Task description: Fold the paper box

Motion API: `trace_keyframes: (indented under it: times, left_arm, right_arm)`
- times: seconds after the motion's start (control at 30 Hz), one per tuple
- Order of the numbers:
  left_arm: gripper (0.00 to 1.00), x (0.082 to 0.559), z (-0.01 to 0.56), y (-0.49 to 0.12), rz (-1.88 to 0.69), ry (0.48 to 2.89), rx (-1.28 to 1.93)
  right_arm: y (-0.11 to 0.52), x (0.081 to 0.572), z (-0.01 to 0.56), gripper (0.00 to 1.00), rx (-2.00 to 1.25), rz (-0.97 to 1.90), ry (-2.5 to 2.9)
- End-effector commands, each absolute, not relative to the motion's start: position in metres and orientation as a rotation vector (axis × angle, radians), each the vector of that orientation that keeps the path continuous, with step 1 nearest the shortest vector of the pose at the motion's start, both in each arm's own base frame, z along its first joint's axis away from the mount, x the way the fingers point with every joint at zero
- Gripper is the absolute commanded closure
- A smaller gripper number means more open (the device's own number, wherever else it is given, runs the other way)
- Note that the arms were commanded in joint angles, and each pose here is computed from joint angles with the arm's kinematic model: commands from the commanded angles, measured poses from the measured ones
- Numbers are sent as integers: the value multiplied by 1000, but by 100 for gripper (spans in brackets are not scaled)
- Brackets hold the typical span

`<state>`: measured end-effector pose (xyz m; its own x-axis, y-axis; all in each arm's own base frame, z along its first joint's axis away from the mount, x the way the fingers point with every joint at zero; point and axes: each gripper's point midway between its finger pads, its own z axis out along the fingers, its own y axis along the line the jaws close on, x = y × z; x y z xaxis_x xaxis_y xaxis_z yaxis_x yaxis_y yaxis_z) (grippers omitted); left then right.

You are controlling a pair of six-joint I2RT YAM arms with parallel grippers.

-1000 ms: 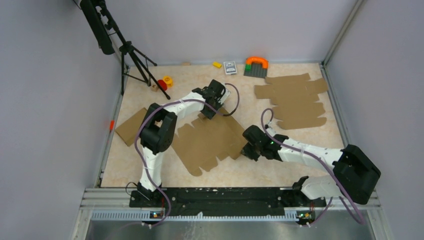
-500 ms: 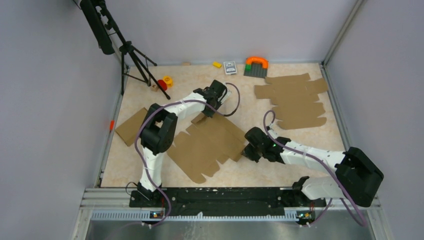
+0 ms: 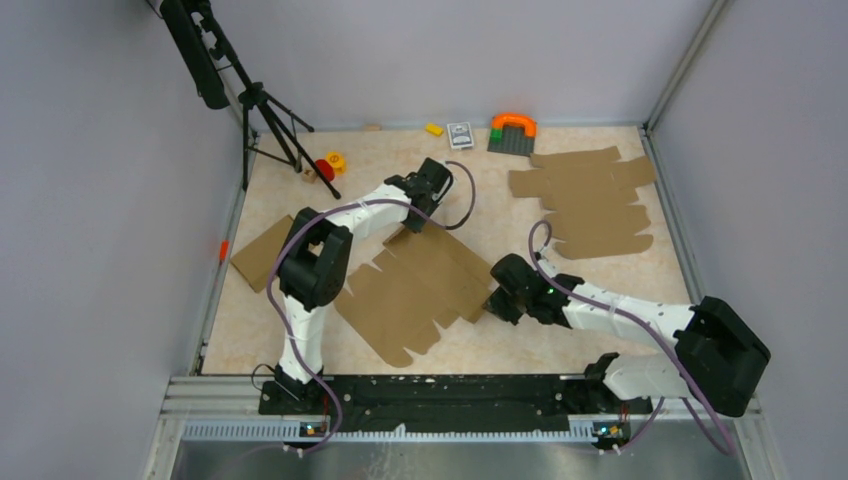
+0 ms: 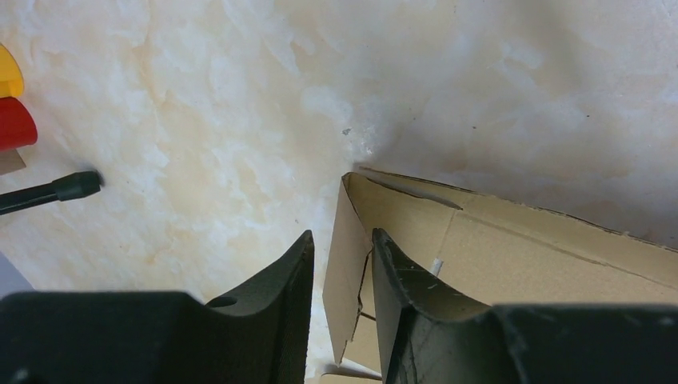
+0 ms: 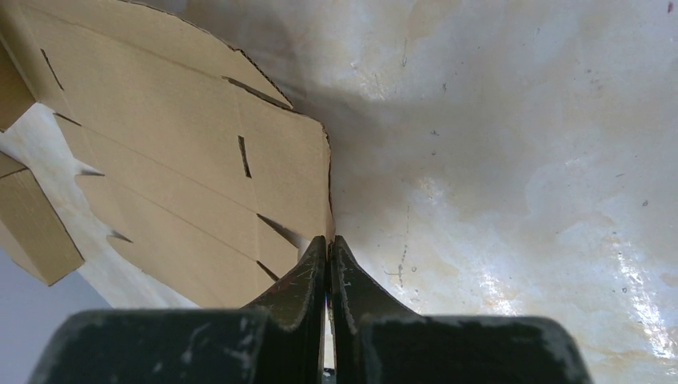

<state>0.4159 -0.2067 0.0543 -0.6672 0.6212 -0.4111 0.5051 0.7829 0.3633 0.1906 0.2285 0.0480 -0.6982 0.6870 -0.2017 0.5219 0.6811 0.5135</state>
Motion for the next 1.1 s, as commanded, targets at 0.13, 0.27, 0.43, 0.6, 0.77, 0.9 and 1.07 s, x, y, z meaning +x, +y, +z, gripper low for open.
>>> trace_keyframes:
  times: [0.13, 0.27, 0.43, 0.6, 0.77, 0.9, 1.07]
  left_arm:
    - [68, 419, 75, -193, 307, 2439, 726]
    - [68, 416, 70, -187, 293, 2469, 703]
    - [70, 411, 64, -181, 296, 2496, 685]
    - [95, 409, 67, -181, 280, 2507, 672]
    - [100, 410, 97, -184, 250, 2474, 652]
    - [100, 410, 127, -188, 201, 2423, 630]
    - [100, 404, 156, -201, 120, 2393, 645]
  right_arm:
    - [223, 193, 51, 100, 948, 602, 2488]
    - [222, 192, 50, 100, 949, 598, 2489]
    - [222, 191, 47, 100, 947, 598, 2491]
    - [225, 192, 44, 100, 896, 633, 2492]
    - [228, 193, 36, 99, 834, 688, 2469]
    - [224, 189, 27, 98, 817, 671, 2483]
    - [223, 185, 18, 93, 756, 648, 2520]
